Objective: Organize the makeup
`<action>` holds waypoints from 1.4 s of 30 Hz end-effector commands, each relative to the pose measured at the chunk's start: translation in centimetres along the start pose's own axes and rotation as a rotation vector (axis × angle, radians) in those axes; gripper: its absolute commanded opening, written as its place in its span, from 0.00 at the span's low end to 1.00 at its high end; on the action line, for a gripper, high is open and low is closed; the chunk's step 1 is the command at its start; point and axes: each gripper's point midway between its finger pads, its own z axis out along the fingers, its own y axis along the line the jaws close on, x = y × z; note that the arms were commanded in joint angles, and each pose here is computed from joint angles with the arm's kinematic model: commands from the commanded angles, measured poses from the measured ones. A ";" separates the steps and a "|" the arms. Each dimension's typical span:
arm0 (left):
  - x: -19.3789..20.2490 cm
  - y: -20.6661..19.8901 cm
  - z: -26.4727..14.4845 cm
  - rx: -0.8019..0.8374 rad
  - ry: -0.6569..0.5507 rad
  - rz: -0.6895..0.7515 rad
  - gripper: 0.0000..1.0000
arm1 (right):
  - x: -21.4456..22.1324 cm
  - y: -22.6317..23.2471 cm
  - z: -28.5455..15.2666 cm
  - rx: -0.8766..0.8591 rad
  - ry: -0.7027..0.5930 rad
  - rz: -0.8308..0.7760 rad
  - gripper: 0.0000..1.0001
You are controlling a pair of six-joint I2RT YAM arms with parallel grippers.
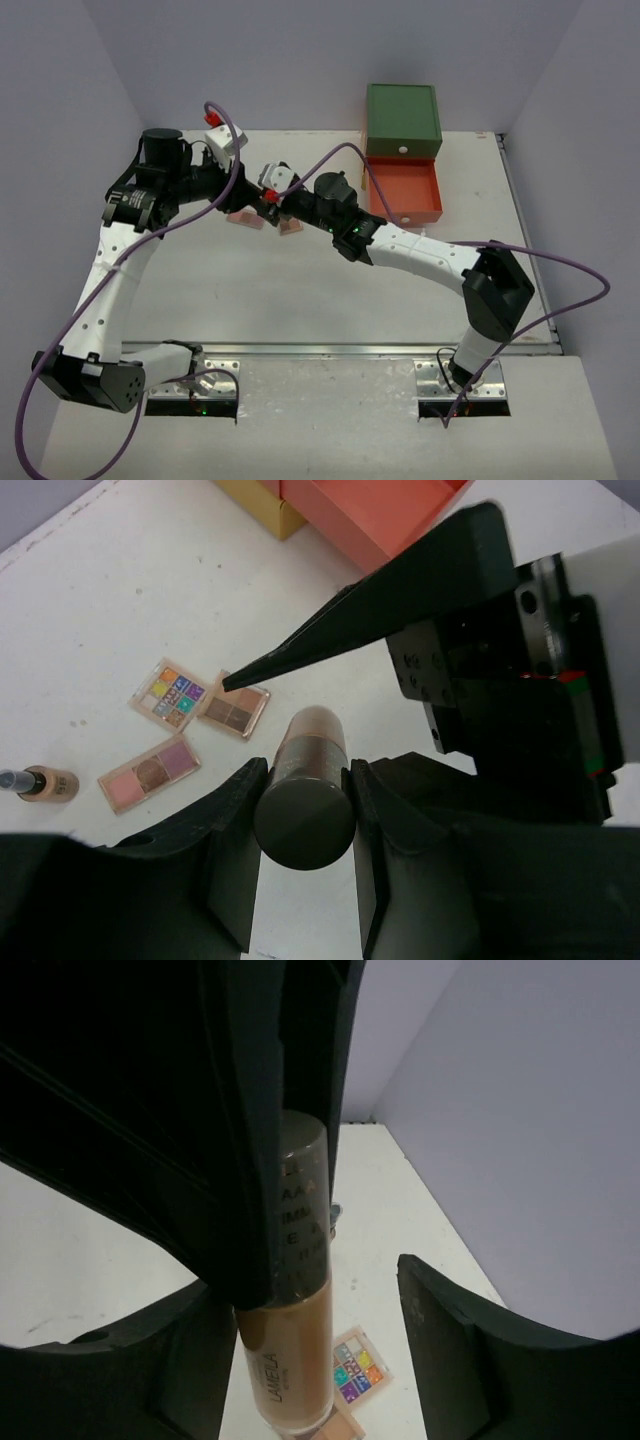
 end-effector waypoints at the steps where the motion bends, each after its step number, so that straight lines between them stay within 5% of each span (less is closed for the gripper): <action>1: -1.8 -0.5 -1.1 0.002 -0.070 0.066 0.00 | -2.6 -1.6 1.1 0.055 -0.079 0.018 0.52; 6: -2.0 -0.4 -1.6 -0.019 -0.081 0.080 0.00 | -2.6 -1.6 0.9 0.051 -0.072 0.033 0.17; 8: -2.0 -0.3 -1.6 -0.029 -0.082 0.080 0.13 | -2.2 -1.6 0.6 0.059 -0.056 0.037 0.05; 10: -2.2 0.0 -1.6 -0.045 -0.090 0.083 0.60 | -2.2 -1.8 0.1 0.072 -0.048 0.041 0.00; 11: -2.1 0.3 -1.6 -0.064 -0.087 0.077 0.98 | -1.8 -1.9 -0.2 0.087 -0.029 0.046 0.00; 20: -1.7 5.5 -1.8 -0.337 -0.067 0.035 1.00 | 6.0 -7.8 -6.7 0.331 0.341 0.202 0.00; 26: -0.1 7.7 -1.2 -0.429 -0.045 0.026 1.00 | 14.0 -15.4 -16.9 0.702 0.611 0.438 0.00; 33: 2.8 10.3 -0.2 -0.517 0.042 0.048 1.00 | 18.5 -20.2 -23.0 0.928 0.729 0.457 0.04; 42: 5.0 12.5 -0.1 -0.586 0.096 0.066 1.00 | 22.6 -20.9 -24.6 0.994 0.814 0.512 0.10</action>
